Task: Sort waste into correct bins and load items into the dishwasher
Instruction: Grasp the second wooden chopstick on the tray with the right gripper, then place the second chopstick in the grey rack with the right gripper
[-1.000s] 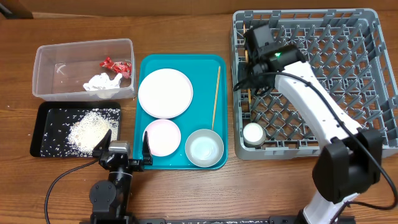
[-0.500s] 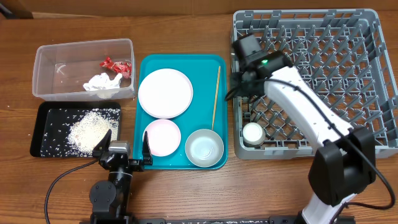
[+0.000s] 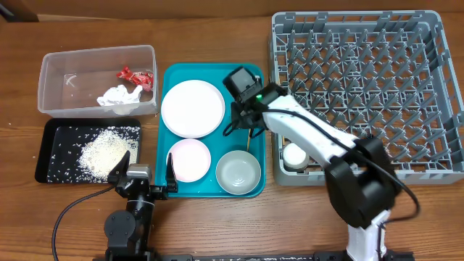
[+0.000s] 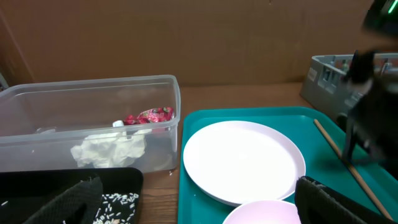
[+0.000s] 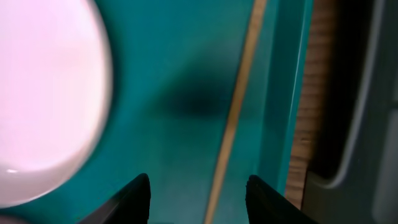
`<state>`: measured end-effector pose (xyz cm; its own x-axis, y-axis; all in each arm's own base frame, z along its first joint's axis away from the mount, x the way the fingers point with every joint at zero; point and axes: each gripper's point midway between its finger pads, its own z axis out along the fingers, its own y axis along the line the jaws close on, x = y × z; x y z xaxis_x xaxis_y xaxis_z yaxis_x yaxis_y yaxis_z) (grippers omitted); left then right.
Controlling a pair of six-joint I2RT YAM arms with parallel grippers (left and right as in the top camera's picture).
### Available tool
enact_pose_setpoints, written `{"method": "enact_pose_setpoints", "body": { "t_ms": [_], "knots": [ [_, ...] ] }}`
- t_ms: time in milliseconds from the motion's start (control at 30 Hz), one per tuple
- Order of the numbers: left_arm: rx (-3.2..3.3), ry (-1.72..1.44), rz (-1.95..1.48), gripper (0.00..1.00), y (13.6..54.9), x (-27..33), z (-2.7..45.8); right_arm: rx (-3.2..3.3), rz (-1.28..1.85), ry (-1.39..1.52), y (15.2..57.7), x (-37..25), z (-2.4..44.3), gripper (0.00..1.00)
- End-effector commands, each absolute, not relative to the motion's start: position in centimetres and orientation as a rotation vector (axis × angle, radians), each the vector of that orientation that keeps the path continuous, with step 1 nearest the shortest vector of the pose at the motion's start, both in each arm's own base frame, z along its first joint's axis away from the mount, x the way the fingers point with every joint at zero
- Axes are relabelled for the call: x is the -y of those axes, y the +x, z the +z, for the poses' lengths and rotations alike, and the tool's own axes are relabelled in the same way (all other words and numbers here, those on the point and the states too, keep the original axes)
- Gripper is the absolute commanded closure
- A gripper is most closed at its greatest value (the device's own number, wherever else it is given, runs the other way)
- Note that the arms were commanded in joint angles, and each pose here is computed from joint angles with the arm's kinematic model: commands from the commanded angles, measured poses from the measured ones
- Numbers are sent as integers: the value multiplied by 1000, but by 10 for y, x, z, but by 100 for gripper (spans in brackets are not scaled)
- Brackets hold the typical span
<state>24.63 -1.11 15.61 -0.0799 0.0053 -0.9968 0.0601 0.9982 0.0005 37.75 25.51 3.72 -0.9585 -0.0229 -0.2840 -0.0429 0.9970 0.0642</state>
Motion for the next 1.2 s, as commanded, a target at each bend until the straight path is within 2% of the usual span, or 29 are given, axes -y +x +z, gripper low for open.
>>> {"method": "enact_pose_setpoints", "body": {
  "t_ms": [0, 67, 133, 233, 333, 367, 533, 833, 933, 1033, 1167],
  "knots": [
    [-1646, 55, -21, 0, 246, 9, 156, -2865, 32, 27, 382, -244, 15, 49],
    [-1646, 55, -21, 0, 246, 9, 156, -2865, 33, 37, 383, -244, 13, 50],
    [-1646, 55, -22, 0, 246, 9, 156, -2860, 48, 69, 385, -245, 13, 56],
    [-1646, 55, -22, 0, 246, 9, 156, -2883, 102, 63, 381, -252, 12, 77],
    [-1646, 55, -22, 0, 246, 9, 156, -2937, 211, 47, 371, -264, 10, 89],
    [-1646, 55, -21, 0, 246, 9, 156, -2951, 228, 44, 368, -266, 9, 96],
    [-1646, 55, -22, 0, 246, 9, 156, -2939, 212, 47, 371, -264, 26, 96],
    [-1646, 55, -21, 0, 246, 9, 156, -2658, 244, -80, 409, -234, 167, 96],
    [-1646, 55, -22, 0, 246, 9, 156, -2594, 236, -77, 418, -205, 197, 96],
    [-1646, 55, -21, 0, 246, 9, 156, -2615, 200, -137, 420, -178, 198, 96],
    [-1646, 55, -22, 0, 246, 9, 156, -2729, 205, -217, 411, -165, 166, 96]
  ]
}}
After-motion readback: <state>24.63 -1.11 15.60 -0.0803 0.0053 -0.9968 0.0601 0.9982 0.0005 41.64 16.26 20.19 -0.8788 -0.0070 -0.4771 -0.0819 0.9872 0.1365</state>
